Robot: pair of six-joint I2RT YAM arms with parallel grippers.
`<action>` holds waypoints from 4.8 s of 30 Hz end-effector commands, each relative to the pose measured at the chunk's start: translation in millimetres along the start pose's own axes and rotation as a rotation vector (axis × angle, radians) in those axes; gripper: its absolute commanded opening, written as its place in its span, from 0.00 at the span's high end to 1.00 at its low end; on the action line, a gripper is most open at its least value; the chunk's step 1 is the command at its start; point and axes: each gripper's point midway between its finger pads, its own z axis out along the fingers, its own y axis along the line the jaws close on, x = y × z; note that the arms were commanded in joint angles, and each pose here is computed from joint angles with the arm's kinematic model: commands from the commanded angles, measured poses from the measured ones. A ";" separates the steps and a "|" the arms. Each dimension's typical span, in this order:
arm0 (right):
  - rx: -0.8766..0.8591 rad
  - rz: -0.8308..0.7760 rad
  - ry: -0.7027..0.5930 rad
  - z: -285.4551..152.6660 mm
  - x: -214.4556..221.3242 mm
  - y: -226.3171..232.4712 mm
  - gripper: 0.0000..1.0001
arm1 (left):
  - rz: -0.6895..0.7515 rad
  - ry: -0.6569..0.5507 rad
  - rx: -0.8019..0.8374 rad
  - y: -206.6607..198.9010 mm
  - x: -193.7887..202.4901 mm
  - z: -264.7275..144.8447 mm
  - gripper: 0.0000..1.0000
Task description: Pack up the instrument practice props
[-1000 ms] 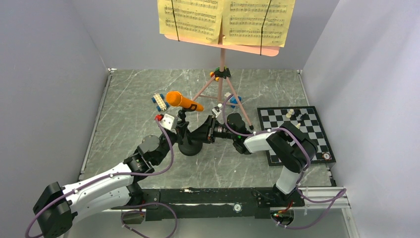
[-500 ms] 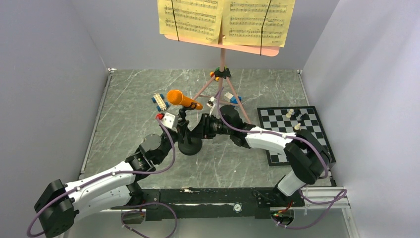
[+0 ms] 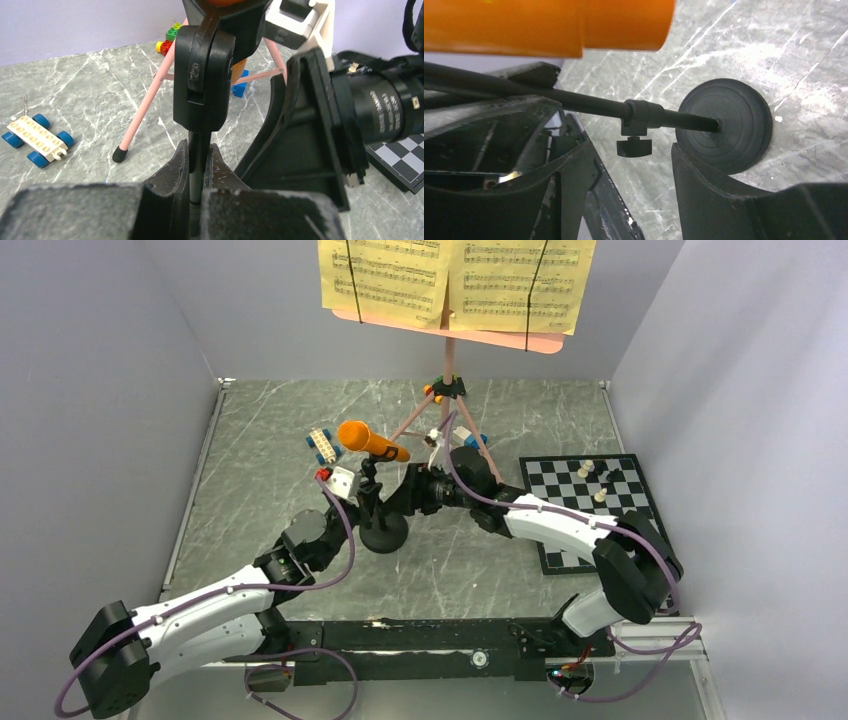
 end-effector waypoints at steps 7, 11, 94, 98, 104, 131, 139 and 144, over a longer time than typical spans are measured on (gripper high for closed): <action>-0.227 0.212 0.014 -8.8 -8.4 30.1 0.37 | -0.048 0.057 0.031 -7.5 18.1 -7.1 1.00; -0.243 0.250 0.037 -5.4 -2.5 25.6 0.38 | -0.051 0.053 0.029 -7.5 18.1 -9.2 1.00; 0.377 -0.418 -0.270 -92.1 -14.7 -2.5 0.36 | 0.161 0.247 0.053 -16.0 97.0 -10.3 1.00; 0.384 -0.411 -0.266 -92.2 -12.6 -8.9 0.36 | 0.211 0.202 0.104 -24.7 96.9 -16.3 1.00; 0.379 -0.402 -0.264 -92.8 -12.6 -11.7 0.36 | 0.167 0.184 0.069 -19.0 95.5 -19.8 1.00; 0.389 -0.405 -0.256 -95.0 -12.8 -13.3 0.36 | -0.011 0.036 0.099 -25.4 28.5 -35.2 0.20; 0.387 -0.408 -0.259 -97.3 -14.3 -11.8 0.35 | 0.001 -0.028 0.055 -16.3 3.8 -36.1 0.19; 0.393 -0.408 -0.260 -99.8 -14.1 -13.0 0.35 | 0.043 -0.071 0.007 -9.8 -13.9 -29.5 0.21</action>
